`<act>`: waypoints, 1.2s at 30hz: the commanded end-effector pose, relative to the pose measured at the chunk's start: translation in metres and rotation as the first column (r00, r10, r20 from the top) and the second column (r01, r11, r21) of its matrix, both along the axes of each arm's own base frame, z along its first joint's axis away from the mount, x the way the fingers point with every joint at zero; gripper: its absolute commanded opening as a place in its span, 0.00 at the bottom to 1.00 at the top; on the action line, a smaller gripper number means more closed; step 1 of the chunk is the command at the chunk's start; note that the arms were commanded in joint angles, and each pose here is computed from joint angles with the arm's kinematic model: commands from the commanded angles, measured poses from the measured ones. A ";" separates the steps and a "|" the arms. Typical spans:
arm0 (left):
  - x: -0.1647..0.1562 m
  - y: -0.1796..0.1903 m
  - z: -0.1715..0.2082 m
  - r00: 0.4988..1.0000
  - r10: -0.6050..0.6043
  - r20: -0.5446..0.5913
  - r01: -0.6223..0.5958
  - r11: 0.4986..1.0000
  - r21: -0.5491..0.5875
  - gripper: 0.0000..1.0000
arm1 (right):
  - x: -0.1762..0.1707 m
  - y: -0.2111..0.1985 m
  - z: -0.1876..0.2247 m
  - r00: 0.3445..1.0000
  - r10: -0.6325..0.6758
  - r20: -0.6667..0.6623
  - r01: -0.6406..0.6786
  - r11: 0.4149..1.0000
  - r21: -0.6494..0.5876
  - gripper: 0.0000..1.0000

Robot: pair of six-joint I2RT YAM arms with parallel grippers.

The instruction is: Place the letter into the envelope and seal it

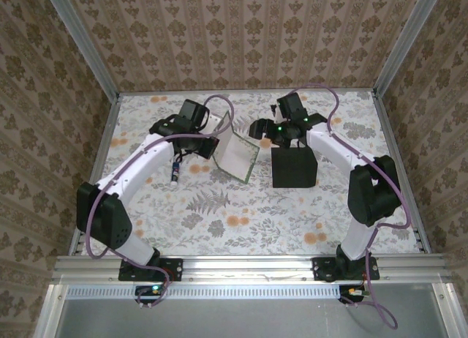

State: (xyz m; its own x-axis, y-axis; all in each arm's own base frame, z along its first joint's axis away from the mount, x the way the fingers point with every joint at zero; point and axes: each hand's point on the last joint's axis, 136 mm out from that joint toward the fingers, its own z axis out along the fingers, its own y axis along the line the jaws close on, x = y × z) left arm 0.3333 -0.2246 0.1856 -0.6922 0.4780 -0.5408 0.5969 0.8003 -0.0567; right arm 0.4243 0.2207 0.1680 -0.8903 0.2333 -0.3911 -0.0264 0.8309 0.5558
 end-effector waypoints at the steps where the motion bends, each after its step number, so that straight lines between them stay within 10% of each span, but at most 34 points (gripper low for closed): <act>1: 0.003 0.000 -0.016 1.000 -0.017 0.018 0.015 0.996 0.091 0.00 | -0.006 -0.004 0.007 0.993 -0.064 -0.098 0.066 0.998 0.011 0.87; 36: -0.015 -0.070 -0.063 0.956 -0.232 0.183 0.127 0.881 0.455 0.00 | 0.019 0.020 -0.033 0.865 -0.166 -0.472 0.266 0.952 0.151 0.72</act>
State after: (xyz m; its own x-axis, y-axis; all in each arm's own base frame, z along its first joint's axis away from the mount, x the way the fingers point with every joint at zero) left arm 0.3145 -0.2919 0.1163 -0.4788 0.7926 -0.3775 0.6961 0.6047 0.3870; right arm 0.4458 0.2384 0.1390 -0.8857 0.4599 0.0640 0.3948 0.6733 0.6251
